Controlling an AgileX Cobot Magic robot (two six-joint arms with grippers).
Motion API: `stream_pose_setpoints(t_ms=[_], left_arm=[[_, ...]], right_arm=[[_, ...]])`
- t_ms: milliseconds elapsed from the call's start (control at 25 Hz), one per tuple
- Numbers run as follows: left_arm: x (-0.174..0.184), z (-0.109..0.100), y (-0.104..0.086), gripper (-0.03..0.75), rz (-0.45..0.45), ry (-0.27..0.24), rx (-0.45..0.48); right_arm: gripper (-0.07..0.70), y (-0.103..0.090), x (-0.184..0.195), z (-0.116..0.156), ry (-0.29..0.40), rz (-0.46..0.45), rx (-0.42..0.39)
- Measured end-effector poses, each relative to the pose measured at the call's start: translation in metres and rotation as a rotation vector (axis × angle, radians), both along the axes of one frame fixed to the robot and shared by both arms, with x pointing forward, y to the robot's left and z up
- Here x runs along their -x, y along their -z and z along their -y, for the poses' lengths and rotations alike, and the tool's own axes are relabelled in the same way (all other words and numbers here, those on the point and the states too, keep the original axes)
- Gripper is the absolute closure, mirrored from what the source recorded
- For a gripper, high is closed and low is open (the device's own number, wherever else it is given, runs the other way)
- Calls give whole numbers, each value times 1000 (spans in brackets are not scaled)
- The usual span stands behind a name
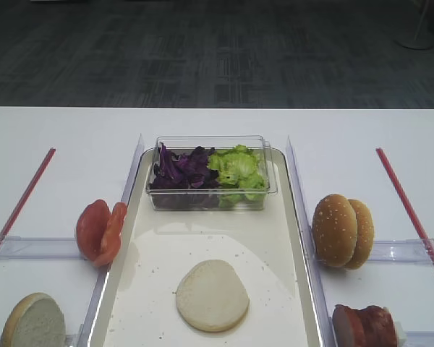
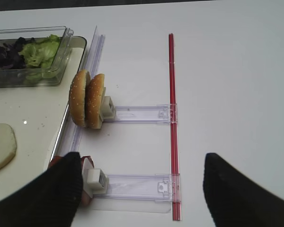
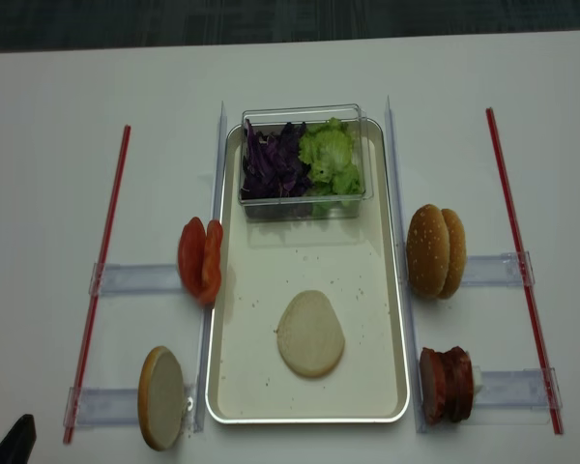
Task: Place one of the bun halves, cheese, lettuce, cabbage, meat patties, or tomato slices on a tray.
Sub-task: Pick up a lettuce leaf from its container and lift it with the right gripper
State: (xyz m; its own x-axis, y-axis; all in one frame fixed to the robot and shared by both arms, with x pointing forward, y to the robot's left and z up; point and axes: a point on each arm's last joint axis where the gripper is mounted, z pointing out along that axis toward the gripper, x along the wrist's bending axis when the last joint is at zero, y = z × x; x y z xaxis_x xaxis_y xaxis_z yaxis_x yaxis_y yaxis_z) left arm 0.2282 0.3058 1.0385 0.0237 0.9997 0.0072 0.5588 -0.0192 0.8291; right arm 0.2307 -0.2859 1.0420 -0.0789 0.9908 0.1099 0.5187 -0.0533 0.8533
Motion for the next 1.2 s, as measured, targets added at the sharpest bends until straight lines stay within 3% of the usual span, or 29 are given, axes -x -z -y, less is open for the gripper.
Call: stream_pose_setpoints(t_ms=[1040,1200], left_arm=[[0,0,0,170,0,0,0],[0,0,0,170,0,0,0]], right_arm=[[79,0,0,0,0,0,0],[79,0,-4,-1,-5,-33,-7]])
